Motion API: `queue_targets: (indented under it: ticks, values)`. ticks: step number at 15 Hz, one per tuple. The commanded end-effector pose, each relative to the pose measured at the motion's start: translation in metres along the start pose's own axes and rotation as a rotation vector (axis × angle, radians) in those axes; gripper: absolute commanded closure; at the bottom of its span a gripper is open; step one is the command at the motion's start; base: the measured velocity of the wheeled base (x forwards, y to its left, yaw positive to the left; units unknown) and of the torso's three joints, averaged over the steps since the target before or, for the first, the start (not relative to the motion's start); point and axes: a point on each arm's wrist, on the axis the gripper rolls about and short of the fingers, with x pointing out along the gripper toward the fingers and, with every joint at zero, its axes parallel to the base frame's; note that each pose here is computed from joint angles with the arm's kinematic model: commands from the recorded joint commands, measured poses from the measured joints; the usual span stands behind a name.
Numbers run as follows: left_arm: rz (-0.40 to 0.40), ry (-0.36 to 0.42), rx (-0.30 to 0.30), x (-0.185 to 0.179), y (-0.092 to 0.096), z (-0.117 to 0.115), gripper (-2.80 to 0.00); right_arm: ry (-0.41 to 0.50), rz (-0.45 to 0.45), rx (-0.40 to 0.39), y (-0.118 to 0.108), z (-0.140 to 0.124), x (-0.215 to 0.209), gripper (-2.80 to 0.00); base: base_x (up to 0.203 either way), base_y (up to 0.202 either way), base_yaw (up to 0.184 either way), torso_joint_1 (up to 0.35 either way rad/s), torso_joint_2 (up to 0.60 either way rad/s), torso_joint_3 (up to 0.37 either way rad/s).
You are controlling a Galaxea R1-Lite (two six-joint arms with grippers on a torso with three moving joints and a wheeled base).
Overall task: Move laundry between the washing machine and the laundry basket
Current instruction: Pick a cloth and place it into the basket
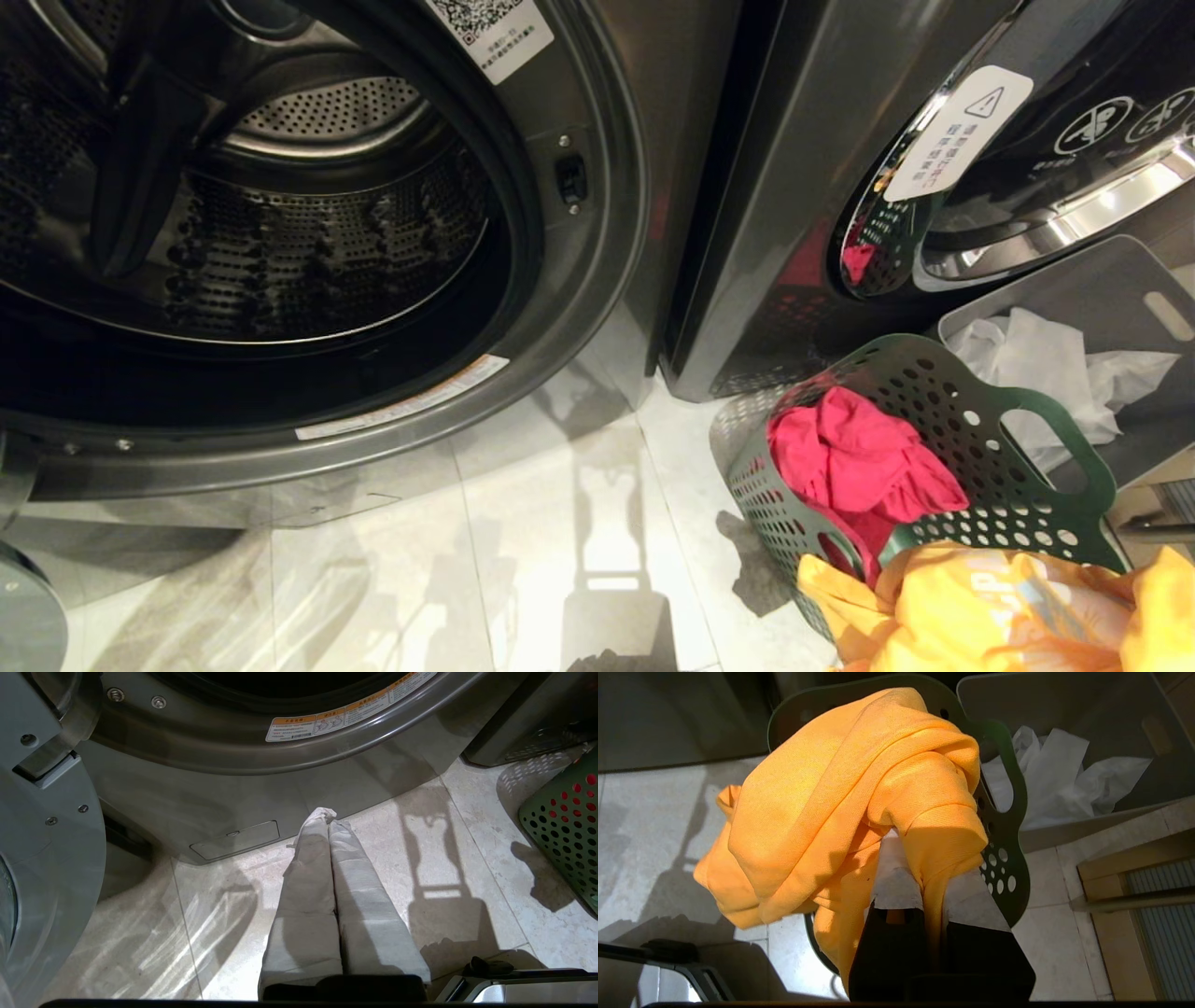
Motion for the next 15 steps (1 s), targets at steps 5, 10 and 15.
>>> queue_targets:
  ticks: [5,10,15]
  values:
    - [-0.002,0.039,-0.004,0.002,0.0,-0.011,0.0,-0.078,-0.016,-0.007,-0.008,0.042,-0.004,0.0,0.0,0.0,0.0,0.0,0.0,0.0]
    - [0.005,0.041,0.001,0.002,0.0,-0.012,0.0,0.048,0.018,0.006,-0.011,0.052,0.018,0.0,0.0,0.0,0.0,0.0,0.0,0.0]
    - [0.004,0.041,0.001,0.002,0.0,-0.012,0.0,0.162,0.097,0.016,-0.009,0.046,0.035,0.0,0.0,0.0,0.0,0.0,0.0,0.0]
